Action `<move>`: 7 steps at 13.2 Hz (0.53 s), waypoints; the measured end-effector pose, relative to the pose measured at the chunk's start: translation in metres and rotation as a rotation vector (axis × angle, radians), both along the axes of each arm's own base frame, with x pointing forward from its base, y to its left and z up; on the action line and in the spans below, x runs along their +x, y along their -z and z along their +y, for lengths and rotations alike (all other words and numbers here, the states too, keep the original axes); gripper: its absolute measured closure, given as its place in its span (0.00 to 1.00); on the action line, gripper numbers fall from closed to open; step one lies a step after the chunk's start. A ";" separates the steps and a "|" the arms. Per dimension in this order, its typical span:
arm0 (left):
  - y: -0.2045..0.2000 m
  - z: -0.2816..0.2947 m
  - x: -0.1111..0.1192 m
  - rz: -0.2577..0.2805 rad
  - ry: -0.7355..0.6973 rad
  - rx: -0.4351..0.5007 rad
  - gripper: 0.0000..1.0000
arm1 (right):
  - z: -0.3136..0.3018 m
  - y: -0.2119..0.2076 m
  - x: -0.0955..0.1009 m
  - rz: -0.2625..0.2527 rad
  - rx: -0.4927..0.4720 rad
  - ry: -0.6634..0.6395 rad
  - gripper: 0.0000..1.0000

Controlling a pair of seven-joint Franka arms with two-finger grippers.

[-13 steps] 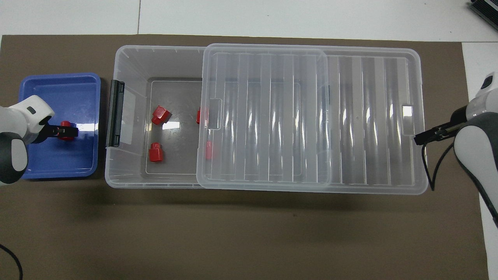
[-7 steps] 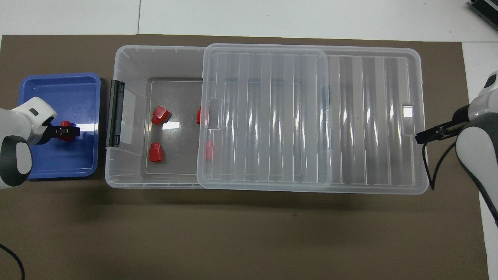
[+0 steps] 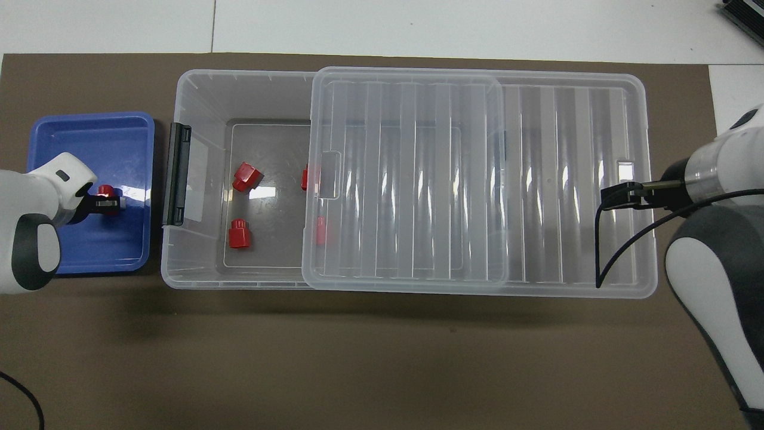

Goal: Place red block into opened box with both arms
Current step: 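Slide the lid away from the tray with the right gripper while the left gripper grasps, then carry the red block with the left gripper into the open box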

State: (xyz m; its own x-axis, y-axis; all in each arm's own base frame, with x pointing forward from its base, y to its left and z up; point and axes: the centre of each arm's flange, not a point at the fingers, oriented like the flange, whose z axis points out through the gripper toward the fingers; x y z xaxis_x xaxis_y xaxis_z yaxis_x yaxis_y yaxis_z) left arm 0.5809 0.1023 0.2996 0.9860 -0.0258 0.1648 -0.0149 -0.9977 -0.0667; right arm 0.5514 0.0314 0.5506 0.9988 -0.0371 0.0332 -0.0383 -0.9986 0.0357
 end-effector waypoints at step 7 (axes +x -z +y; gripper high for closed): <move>-0.040 0.000 0.017 0.113 -0.024 -0.002 0.65 | 0.002 -0.079 0.001 -0.036 0.007 0.087 0.00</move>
